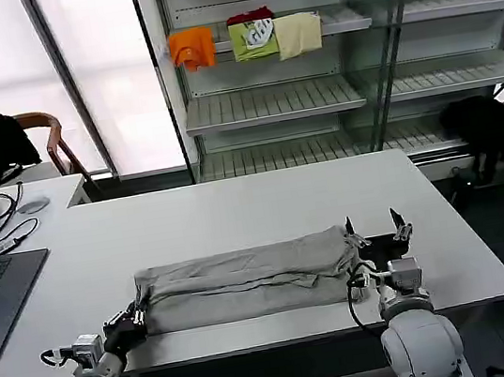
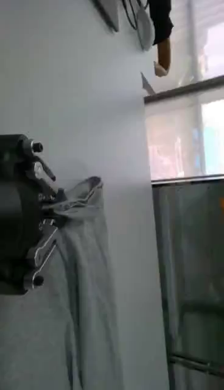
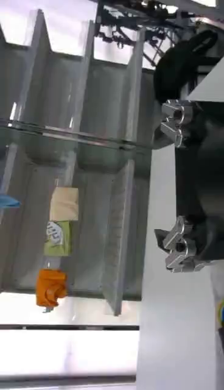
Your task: Fold and organize the clothes.
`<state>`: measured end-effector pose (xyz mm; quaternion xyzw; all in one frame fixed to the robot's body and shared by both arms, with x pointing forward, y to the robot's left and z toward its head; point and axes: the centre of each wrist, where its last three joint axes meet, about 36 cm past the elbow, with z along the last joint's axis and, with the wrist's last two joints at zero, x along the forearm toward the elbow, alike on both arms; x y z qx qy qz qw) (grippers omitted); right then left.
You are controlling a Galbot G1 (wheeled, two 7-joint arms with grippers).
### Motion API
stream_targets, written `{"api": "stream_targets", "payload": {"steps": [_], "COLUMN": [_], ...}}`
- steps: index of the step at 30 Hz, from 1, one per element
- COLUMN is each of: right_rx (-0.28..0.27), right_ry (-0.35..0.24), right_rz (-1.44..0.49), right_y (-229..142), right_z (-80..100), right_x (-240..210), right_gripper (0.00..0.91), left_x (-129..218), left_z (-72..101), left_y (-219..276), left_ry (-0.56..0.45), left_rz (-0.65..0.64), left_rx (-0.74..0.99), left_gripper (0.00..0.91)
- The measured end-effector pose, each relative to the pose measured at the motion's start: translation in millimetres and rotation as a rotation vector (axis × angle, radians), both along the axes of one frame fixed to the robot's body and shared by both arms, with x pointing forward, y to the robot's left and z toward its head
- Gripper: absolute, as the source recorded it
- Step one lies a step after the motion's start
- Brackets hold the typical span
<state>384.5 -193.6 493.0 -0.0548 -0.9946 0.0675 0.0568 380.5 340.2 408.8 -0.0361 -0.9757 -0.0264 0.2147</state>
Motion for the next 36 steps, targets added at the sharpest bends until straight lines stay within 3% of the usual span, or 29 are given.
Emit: {"api": "stream_targets", "payload": {"steps": [9, 18, 24, 29, 36], "right_rx": [0.006, 0.011, 0.01, 0.005, 0.001], "right_ry": [-0.004, 0.007, 0.022, 0.033, 0.051], "right_rz": [-0.013, -0.007, -0.003, -0.011, -0.03], "right_y": [-4.1, 0.5, 4.2, 2.8, -1.0], "right_z": [-1.2, -7.0, -15.1, -21.3, -32.8], "right_x": [4.9, 11.5, 12.5, 12.0, 9.8], "right_gripper": [0.907, 0.907, 0.907, 0.907, 0.907], "left_x": [3.1, 2.6, -7.0, -13.2, -12.6], "left_z": [22.7, 80.4, 111.3, 121.4, 114.6], "left_y": [22.7, 116.5, 150.2, 134.7, 62.9], "left_ry": [-0.099, -0.242, -0.271, -0.291, -0.309], "left_rz": [0.025, 0.097, 0.111, 0.076, -0.029], "left_rx": [0.069, 0.413, 0.542, 0.527, 0.372], "left_gripper": [0.0, 0.0, 0.0, 0.0, 0.0]}}
